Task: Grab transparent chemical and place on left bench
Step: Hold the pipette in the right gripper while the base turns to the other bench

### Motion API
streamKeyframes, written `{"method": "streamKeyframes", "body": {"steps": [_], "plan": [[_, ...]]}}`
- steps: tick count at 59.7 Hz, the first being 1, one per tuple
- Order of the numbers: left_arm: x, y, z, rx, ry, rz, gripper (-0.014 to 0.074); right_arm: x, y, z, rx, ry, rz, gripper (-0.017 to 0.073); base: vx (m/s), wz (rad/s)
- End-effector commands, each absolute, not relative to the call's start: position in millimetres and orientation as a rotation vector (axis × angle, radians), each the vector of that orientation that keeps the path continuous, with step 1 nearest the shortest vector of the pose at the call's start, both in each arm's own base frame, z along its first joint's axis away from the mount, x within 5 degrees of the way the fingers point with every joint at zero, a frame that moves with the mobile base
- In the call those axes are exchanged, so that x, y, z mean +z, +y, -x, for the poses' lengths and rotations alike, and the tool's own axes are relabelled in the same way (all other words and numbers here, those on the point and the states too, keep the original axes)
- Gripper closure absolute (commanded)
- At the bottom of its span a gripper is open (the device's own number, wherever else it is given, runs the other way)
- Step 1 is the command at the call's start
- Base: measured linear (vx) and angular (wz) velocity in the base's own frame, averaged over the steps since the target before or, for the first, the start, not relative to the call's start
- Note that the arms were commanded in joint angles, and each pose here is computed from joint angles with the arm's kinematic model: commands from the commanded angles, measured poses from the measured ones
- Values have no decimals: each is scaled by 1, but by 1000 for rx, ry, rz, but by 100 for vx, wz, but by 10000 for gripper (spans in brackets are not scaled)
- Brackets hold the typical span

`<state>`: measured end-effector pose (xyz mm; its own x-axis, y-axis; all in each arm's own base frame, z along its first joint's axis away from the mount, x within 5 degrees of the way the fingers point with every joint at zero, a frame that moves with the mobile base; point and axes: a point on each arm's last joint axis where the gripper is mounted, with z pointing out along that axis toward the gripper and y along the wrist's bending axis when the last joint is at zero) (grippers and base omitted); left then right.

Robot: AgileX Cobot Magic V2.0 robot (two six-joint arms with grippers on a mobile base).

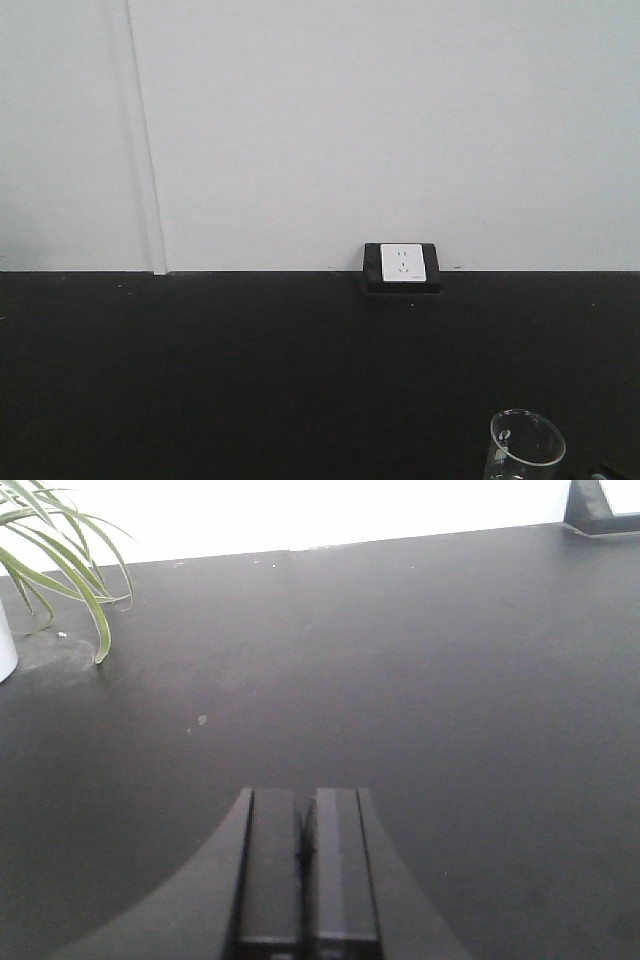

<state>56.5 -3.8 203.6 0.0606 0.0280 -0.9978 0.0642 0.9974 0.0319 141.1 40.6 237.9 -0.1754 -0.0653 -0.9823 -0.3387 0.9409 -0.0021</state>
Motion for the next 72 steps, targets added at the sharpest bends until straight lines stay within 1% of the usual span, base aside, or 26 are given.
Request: {"method": "streamKeyframes", "body": {"steps": [1, 20, 34, 72], "plan": [[206, -4, -55, -35, 1429, -64, 597, 248, 43, -141, 280, 1662, 313, 562, 0, 1], [206, -4, -55, -35, 1429, -64, 597, 232, 41, -137, 266, 1732, 310, 562, -2, 4], [206, -4, -55, -35, 1429, -64, 597, 230, 41, -137, 266, 1737, 310, 562, -10, 5], [206, -4, -55, -35, 1429, -64, 597, 230, 41, -137, 266, 1737, 310, 562, -26, -2]]}}
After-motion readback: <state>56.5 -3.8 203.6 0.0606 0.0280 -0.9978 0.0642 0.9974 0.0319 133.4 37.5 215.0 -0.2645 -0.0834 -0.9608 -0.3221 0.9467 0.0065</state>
